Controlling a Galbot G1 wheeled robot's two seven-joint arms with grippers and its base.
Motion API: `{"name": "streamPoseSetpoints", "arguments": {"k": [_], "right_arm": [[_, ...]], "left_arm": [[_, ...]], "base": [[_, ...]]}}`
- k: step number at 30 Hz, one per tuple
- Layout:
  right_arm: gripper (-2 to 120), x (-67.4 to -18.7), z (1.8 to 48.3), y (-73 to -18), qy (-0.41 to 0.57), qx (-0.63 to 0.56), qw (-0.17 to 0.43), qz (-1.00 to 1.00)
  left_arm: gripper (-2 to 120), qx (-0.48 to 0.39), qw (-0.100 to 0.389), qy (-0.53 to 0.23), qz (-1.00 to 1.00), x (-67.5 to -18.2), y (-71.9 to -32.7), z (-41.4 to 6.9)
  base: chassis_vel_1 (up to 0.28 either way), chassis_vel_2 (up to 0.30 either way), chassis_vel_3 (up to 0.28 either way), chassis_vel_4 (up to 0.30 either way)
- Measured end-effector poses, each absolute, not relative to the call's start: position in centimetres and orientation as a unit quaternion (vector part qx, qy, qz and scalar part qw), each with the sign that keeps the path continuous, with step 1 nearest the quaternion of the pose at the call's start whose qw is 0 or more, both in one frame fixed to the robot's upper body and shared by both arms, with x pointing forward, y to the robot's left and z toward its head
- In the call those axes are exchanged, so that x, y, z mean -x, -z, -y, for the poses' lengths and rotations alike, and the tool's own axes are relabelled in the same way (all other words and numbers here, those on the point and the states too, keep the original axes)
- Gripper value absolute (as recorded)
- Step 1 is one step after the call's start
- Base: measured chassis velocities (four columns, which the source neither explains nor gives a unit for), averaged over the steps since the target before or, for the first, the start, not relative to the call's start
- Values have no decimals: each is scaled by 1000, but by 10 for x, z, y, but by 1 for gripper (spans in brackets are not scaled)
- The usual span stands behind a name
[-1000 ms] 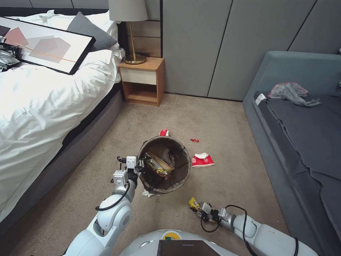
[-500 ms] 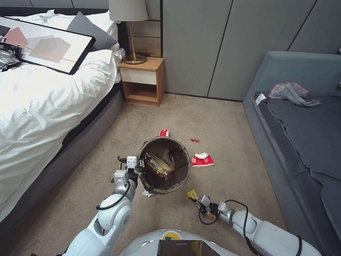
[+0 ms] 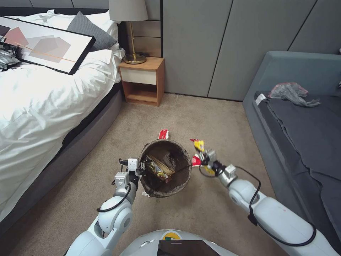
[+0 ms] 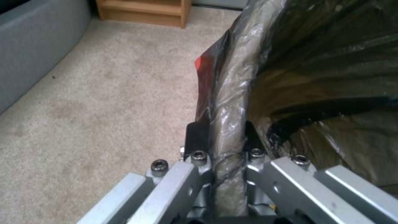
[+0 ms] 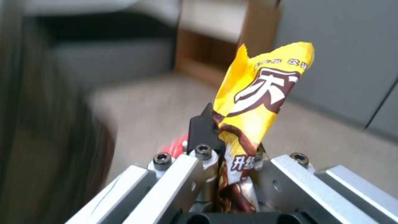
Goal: Pick up the trash bin, then pick up the garbage from the floor and place it into the trash bin.
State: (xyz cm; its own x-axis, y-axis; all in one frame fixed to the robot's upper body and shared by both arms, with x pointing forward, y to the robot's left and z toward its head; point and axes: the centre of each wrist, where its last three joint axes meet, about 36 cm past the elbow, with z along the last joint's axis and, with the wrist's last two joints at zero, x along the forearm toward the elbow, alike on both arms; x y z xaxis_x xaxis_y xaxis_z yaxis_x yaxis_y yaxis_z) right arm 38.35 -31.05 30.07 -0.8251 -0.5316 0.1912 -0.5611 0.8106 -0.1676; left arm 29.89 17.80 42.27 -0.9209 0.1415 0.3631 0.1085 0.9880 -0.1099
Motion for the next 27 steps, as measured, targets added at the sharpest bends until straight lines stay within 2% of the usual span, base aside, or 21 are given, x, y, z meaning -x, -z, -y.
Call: {"name": "streamPoseSetpoints", "arguments": {"k": [1,3,4,7,8,10,11,15,21,27], "right_arm": [[0,-383,310,-301,-109,-288,68,949],[0,-400,296,-335,-89,-252,15,964],[0,-400,296,-335,-89,-252,15,964],[0,-415,279,-395,-55,-212,-71,973],[0,-415,279,-395,-55,-212,-71,973],[0,-416,273,-430,-39,-194,-113,974],[0,-416,273,-430,-39,-194,-113,974],[0,-403,254,-488,-9,-211,-172,962],[0,-378,229,-518,21,-272,-190,943],[0,-353,207,-513,36,-351,-162,922]], "left_arm": [[0,64,188,-44,979,-299,-423,-178],[0,64,190,-43,979,-299,-422,-177],[0,64,190,-43,979,-299,-422,-177],[0,65,194,-41,978,-297,-419,-177],[0,65,194,-41,978,-297,-419,-177],[0,65,196,-39,978,-296,-417,-178],[0,65,196,-39,978,-296,-417,-178],[0,66,199,-37,977,-297,-415,-178],[0,67,202,-35,977,-299,-412,-177],[0,67,202,-33,976,-301,-412,-177]], "base": [[0,0,0,0],[0,0,0,0],[0,0,0,0],[0,0,0,0],[0,0,0,0],[0,0,0,0],[0,0,0,0],[0,0,0,0],[0,0,0,0],[0,0,0,0]]}}
